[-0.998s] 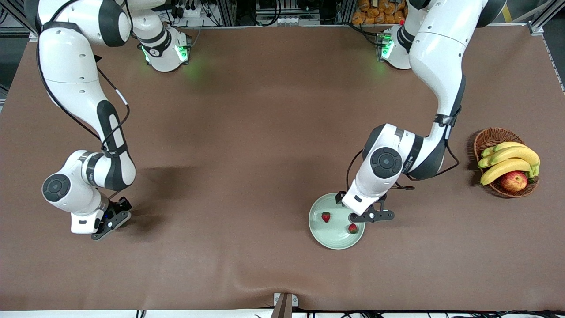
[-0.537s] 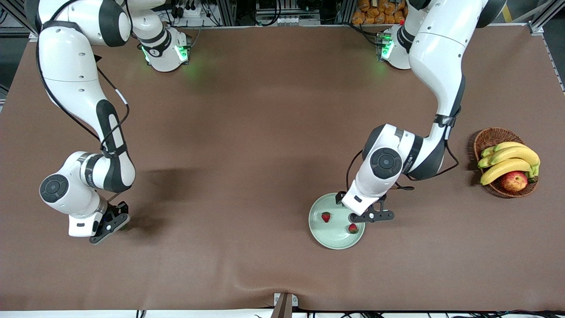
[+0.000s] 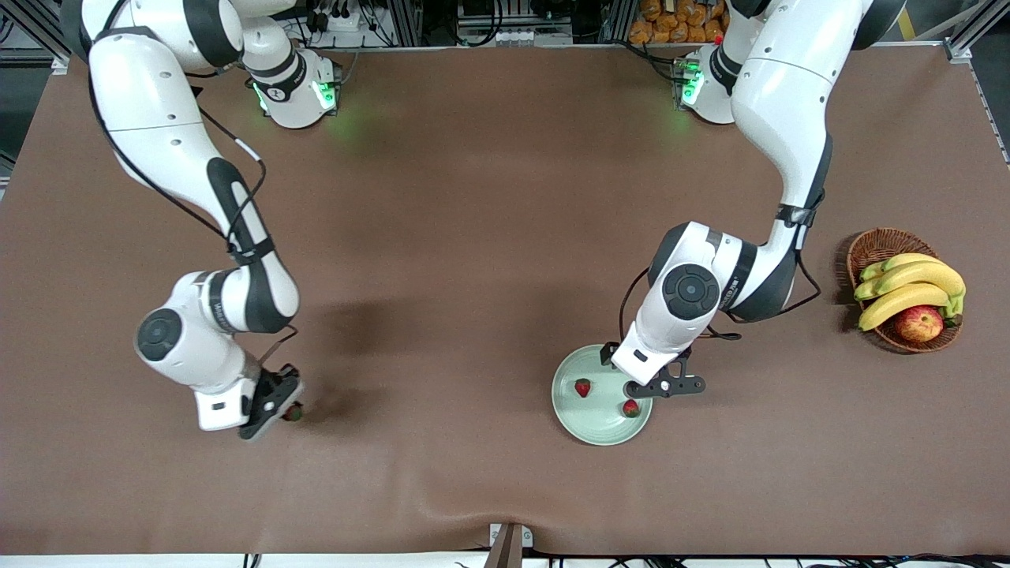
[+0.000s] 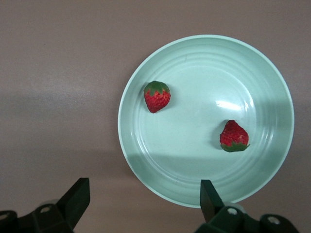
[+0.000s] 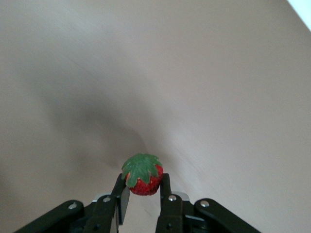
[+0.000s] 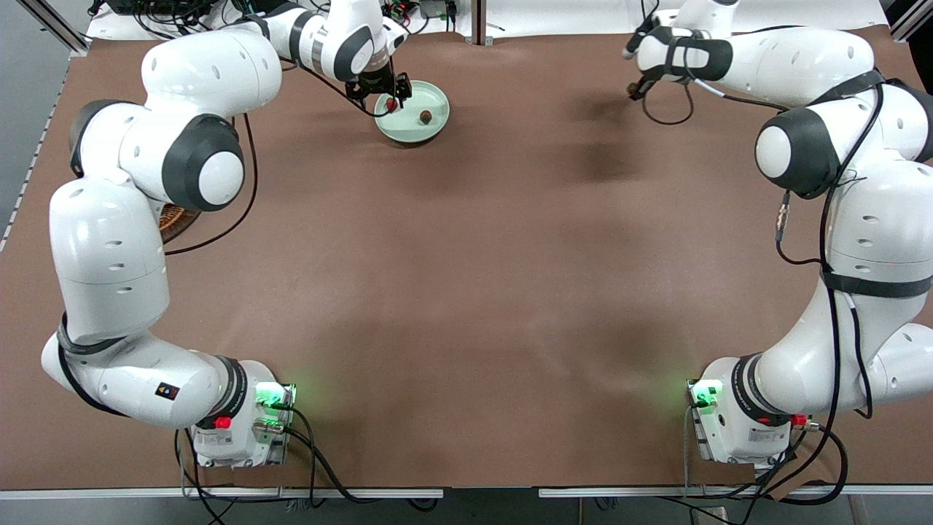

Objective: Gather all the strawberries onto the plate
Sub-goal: 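Close the right gripper on the last strawberry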

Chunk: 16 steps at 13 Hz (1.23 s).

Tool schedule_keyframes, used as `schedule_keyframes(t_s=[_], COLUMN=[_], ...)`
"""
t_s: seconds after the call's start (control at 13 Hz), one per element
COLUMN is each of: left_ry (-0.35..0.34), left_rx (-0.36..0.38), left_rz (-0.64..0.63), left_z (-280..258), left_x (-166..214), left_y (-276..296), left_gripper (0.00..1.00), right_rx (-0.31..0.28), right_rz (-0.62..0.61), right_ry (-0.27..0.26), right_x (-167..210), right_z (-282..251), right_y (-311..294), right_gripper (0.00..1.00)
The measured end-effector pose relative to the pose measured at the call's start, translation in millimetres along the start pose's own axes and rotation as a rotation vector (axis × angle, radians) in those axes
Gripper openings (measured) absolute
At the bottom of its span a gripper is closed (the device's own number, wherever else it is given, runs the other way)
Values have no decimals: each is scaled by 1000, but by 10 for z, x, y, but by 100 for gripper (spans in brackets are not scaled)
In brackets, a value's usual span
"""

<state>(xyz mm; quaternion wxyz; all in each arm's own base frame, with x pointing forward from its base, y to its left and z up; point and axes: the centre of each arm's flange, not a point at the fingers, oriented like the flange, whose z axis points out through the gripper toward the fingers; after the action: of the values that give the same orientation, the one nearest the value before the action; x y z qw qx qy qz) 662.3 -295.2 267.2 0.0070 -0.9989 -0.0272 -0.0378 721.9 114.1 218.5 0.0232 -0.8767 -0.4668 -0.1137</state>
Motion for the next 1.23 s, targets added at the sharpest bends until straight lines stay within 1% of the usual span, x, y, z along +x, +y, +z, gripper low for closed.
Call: schedule_keyframes(t_s=[0.54,0.77,0.92,1.15,1.23], left_ry=[1,-1,-1,-17,-21], left_rx=[-3,-12,-18,-10,-8], left_rz=[2,12,16,17,17], left_z=[-14,-34,-51,-37,-38], left_x=[-4,-42,-63,-81,-84], left_y=[19,96,134,127,121], left_gripper=[100,100,100,100,100], right_rx=[147,191,182,153,153], right_rz=[-127,-190,-237,-267,-272], right_ry=[115,156,186,241,249], right_x=[891,1246,1511,1833,1913], right_z=[80,53,40,53,85], right_y=[-1009,-1484,-1859,-2390,-2583], right_gripper=[30,30,30,30,30])
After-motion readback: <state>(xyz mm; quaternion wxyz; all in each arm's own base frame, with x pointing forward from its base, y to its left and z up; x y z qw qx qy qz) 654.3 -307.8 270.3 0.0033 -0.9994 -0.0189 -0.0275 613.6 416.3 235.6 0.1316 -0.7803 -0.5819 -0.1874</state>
